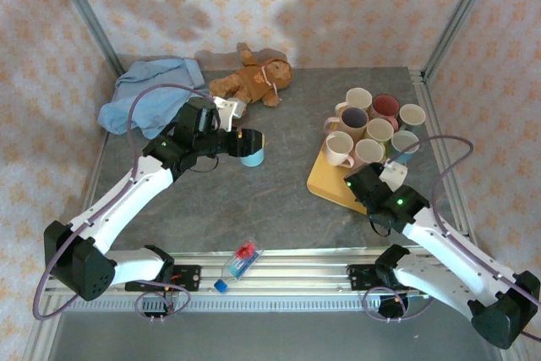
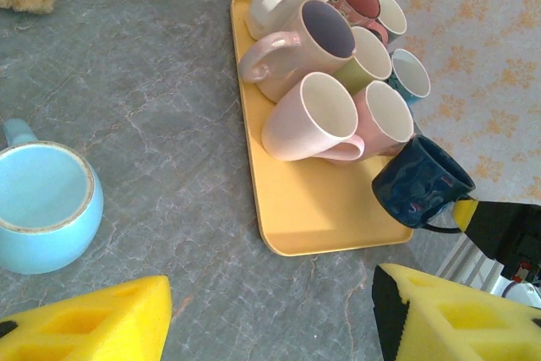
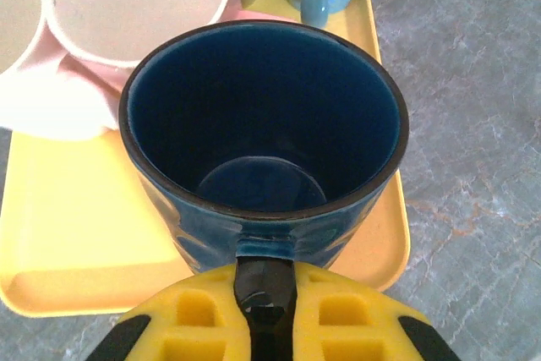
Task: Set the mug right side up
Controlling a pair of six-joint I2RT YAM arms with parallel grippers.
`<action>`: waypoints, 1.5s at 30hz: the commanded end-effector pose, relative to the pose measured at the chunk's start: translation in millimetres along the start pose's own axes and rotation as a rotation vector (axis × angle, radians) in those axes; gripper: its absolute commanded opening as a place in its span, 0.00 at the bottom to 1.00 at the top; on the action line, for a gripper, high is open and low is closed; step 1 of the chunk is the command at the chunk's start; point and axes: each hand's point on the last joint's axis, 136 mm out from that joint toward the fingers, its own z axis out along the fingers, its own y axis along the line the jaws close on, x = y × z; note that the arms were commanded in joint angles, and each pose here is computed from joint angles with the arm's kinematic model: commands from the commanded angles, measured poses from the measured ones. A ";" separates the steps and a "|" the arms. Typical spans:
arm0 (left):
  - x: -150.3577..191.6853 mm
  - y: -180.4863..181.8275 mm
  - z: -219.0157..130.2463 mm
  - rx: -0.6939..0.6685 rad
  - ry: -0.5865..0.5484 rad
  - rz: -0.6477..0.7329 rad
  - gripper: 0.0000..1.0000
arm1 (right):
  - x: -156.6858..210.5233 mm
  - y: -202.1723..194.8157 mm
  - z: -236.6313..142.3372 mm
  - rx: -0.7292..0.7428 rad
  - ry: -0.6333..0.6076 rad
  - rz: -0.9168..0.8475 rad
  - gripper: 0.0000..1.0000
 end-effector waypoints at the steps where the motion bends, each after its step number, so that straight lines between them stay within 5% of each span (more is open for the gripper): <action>1: -9.8 -7.2 -0.4 0.027 -0.019 0.035 0.65 | -21.3 -6.9 3.1 0.019 -0.139 0.057 0.00; 26: -13.6 -4.6 -0.1 0.012 -0.045 0.069 0.64 | -13.0 -23.5 41.2 0.117 -0.210 0.012 0.00; 45: -17.3 -3.1 -4.4 -0.010 -0.060 0.074 0.65 | 20.9 -29.1 49.2 0.125 -0.048 0.031 0.36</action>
